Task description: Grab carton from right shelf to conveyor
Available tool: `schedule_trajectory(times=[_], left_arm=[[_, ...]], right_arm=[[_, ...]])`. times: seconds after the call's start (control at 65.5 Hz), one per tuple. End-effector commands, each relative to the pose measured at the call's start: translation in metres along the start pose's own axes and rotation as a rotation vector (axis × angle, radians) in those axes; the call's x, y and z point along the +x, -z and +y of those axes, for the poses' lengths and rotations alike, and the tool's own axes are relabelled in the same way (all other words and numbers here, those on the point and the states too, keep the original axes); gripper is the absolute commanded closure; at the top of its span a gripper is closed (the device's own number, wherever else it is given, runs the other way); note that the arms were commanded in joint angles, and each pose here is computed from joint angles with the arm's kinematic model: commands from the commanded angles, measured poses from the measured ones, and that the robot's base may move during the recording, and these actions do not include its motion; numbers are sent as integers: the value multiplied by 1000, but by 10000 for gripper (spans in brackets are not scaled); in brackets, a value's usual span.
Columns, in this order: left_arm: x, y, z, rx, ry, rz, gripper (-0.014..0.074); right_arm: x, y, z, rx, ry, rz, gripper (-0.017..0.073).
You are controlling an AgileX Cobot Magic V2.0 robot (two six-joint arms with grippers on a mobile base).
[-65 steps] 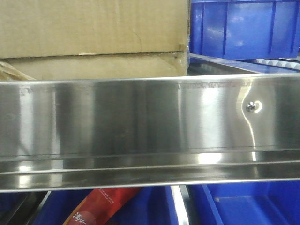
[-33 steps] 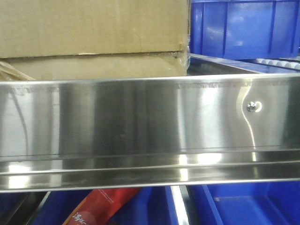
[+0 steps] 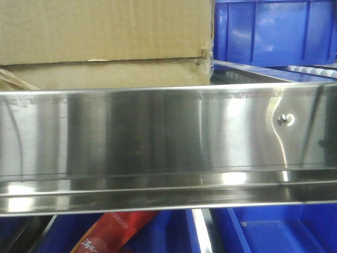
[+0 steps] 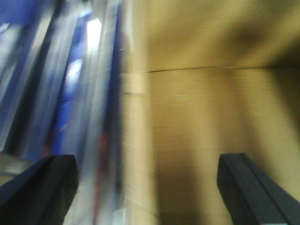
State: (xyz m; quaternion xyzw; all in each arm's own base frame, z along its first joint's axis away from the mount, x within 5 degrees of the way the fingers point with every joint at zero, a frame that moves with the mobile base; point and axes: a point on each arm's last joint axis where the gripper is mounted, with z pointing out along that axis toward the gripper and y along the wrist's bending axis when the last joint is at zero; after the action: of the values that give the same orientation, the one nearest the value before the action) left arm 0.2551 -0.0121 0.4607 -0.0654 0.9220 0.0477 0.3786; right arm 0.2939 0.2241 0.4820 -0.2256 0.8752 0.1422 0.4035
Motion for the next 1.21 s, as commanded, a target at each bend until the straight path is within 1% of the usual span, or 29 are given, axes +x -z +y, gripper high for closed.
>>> schedule_trajectory(times=[0.0, 0.061, 0.168, 0.244, 0.412, 0.474, 0.55, 0.611, 0.626, 0.703, 0.718, 0.749, 0.764, 0.825, 0.901, 0.993, 1.1, 1.146, 1.161, 1.192], left_arm=[[-3, -7, 2, -9, 18, 7, 87], [-4, -15, 0, -13, 7, 26, 87], [-5, -27, -3, -17, 1, 53, 87], [-5, -33, -5, -20, -2, 68, 87], [-6, -42, -7, -24, -7, 89, 87], [-6, -44, -7, -24, -8, 93, 87], [-6, -45, -7, -25, -8, 95, 87], [-6, -45, -7, -25, -8, 95, 87], [-6, -45, -7, -25, -8, 95, 87], [-6, -45, -7, -25, -8, 95, 88], [-6, -45, -7, -25, -8, 95, 90], [-6, -45, -7, -25, -8, 95, 97], [-6, -45, -7, -25, -8, 95, 101], [-6, -45, -7, -25, -8, 95, 123], [-6, -45, -7, -25, -8, 95, 172], [-6, -46, -8, -25, -9, 98, 276], [-6, -47, -9, -16, -5, 103, 441], [-6, -47, -9, -15, -5, 103, 538], [-6, -47, -9, -15, -5, 103, 554], [-6, -47, -9, -15, -5, 103, 629]], right_arm=[[-1, -11, -5, 28, -3, 3, -1], [0, -23, -9, 40, -9, 24, -1], [1, -36, -18, 60, -46, 48, -1], [2, -43, -23, 65, -62, 61, -1], [6, -59, -22, 43, -76, 96, 1], [7, -64, -21, 28, -83, 109, 23], [8, -69, -20, 21, -86, 119, 118], [9, -70, -20, 20, -87, 122, 235], [9, -70, -20, 20, -87, 122, 289], [9, -70, -20, 20, -87, 122, 490], [9, -70, -20, 20, -87, 122, 553], [9, -70, -20, 20, -87, 122, 633], [9, -70, -20, 20, -87, 122, 658], [9, -70, -20, 20, -87, 122, 615], [9, -70, -20, 20, -87, 122, 624], [9, -70, -20, 20, -87, 122, 624], [9, -70, -20, 20, -87, 122, 624], [9, -70, -20, 20, -87, 122, 624], [9, -70, -20, 20, -87, 122, 624], [9, -70, -20, 20, -87, 122, 624]])
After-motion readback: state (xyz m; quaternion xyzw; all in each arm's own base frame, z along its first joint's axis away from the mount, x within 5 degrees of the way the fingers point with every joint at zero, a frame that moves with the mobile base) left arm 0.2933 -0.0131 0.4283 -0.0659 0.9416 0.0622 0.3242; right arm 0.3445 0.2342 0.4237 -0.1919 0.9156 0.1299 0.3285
